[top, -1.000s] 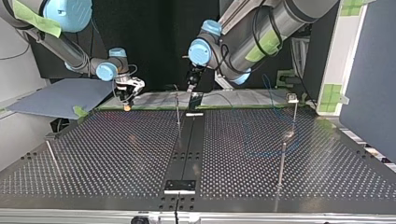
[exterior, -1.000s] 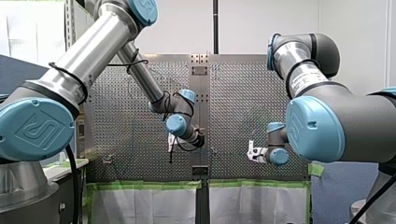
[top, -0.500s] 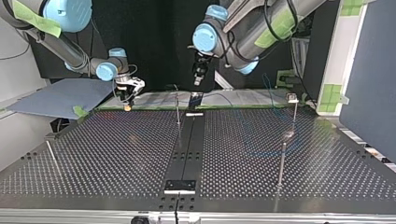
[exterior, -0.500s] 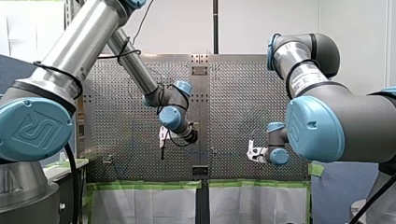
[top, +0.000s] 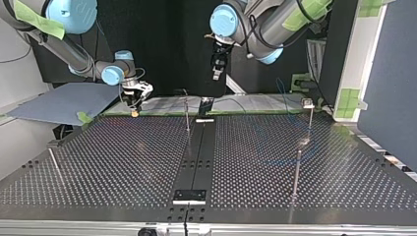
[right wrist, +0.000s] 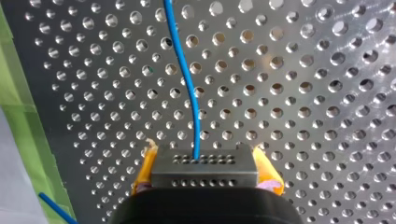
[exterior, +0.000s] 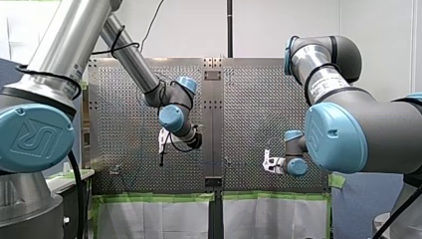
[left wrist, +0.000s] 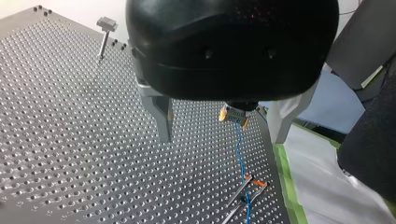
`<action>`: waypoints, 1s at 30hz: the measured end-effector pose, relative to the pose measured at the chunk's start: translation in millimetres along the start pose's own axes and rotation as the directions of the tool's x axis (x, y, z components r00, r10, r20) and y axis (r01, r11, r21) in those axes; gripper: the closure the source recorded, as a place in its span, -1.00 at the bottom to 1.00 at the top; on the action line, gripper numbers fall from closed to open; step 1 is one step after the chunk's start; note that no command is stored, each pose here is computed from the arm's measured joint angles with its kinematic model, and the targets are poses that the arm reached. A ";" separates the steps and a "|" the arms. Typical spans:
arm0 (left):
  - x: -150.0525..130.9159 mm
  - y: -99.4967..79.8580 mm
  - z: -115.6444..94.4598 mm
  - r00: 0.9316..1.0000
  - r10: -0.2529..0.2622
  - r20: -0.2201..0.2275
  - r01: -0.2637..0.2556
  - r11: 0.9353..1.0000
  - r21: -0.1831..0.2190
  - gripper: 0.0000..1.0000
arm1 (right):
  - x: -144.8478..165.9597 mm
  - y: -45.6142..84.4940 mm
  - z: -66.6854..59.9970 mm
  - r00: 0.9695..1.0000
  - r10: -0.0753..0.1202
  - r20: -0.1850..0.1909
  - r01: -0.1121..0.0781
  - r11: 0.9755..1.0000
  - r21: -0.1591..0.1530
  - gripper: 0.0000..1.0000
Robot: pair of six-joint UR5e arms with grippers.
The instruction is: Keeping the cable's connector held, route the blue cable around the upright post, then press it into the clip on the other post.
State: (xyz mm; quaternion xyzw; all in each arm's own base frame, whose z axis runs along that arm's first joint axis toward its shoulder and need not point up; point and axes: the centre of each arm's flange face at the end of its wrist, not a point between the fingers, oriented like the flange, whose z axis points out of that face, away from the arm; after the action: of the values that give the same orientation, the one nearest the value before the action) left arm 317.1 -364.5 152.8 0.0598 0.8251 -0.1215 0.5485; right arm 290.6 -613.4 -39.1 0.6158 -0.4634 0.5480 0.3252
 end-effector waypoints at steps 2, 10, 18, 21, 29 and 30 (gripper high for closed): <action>0.1 2.4 -7.4 1.000 0.000 -0.002 0.000 1.000 -0.003 -1.00 | -0.1 0.5 -0.2 1.000 0.000 0.001 0.000 1.000 0.000 1.00; -2.4 15.3 -33.6 1.000 -0.002 0.010 0.003 0.999 -0.048 -1.00 | -0.8 0.9 -0.9 1.000 0.000 0.008 0.000 1.000 0.001 1.00; -28.8 14.8 -50.4 0.997 -0.025 0.074 0.028 0.999 -0.040 -1.00 | -1.6 0.2 -1.7 1.000 0.002 0.014 -0.002 1.000 0.002 1.00; -36.1 14.1 -54.3 0.995 -0.031 0.091 0.034 0.999 -0.035 -1.00 | -1.8 -0.3 -1.8 1.000 0.001 0.015 -0.001 1.000 0.002 1.00; -39.9 13.7 -56.4 0.994 -0.034 0.100 0.037 0.999 -0.032 -1.00 | -1.9 -0.8 -1.9 1.000 0.001 0.015 -0.001 1.000 0.003 1.00; -39.9 13.7 -56.4 0.994 -0.034 0.100 0.037 0.999 -0.032 -1.00 | -1.9 -0.8 -1.9 1.000 0.001 0.015 -0.001 1.000 0.004 1.00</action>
State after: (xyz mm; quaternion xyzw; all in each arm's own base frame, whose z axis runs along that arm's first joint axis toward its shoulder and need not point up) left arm 285.7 -334.9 208.4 0.0296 0.7998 -0.1200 0.5875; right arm 290.7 -610.9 -40.6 0.6204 -0.4651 0.5442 0.3204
